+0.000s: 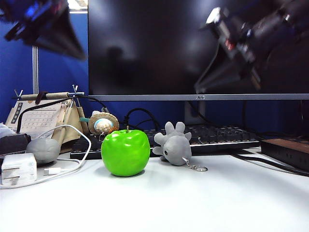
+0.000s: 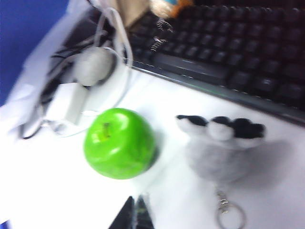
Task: Place the tilting octopus upright.
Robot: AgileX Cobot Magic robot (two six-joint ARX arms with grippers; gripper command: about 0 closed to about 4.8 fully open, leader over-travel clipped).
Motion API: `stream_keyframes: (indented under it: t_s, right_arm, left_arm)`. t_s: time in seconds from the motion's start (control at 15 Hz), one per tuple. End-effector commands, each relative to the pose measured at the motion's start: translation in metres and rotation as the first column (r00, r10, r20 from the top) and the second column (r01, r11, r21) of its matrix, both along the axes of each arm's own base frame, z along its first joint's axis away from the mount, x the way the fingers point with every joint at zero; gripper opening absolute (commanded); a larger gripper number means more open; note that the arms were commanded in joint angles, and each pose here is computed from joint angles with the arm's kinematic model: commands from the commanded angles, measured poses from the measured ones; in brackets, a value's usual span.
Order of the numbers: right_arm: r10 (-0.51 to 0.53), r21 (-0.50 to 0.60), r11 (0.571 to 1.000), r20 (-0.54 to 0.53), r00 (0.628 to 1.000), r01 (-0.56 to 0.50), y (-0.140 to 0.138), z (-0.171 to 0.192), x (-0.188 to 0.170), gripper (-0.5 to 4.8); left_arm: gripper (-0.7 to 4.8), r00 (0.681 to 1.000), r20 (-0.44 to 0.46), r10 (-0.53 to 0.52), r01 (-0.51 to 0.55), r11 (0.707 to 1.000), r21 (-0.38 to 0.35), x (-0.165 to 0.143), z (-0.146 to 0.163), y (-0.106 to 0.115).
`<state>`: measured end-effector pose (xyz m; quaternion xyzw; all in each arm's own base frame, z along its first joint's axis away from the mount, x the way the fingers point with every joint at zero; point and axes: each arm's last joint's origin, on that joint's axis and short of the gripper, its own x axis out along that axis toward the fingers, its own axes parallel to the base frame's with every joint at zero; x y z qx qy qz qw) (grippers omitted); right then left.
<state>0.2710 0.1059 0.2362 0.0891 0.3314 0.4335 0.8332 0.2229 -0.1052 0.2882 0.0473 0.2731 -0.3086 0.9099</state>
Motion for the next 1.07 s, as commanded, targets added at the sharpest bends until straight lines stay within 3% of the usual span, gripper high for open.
stream_keyframes:
  t_s: [0.07, 0.53, 0.67, 0.87, 1.07]
  right_arm:
    - [-0.017, 0.023, 1.000, 0.124, 0.992, 0.015, 0.002, 0.009, 0.007, -0.06]
    - [-0.027, 0.018, 1.000, 0.132, 0.991, 0.025, 0.009, 0.003, 0.012, 0.06]
    - [-0.048, -0.002, 0.999, 0.127, 0.991, 0.048, 0.013, -0.007, 0.019, 0.68]
    - [-0.043, -0.008, 0.999, 0.117, 0.992, 0.045, 0.019, -0.029, 0.032, 0.69]
    - [-0.045, -0.027, 0.999, 0.075, 0.996, 0.047, 0.022, -0.047, 0.040, 1.74]
  left_arm:
    - [0.21, 0.999, 0.035, 0.018, -0.018, 1.000, 0.009, 0.006, 0.000, -0.002]
    - [0.21, 0.994, 0.104, 0.013, -0.010, 0.999, -0.030, 0.011, 0.005, -0.005]
    - [0.21, 0.992, 0.128, 0.015, -0.010, 0.999, -0.041, 0.012, 0.007, -0.006]
    - [0.21, 0.991, 0.131, 0.015, -0.009, 0.999, -0.042, 0.012, 0.008, -0.006]
    - [0.21, 0.991, 0.131, 0.015, -0.010, 0.999, -0.042, 0.012, 0.008, -0.006]
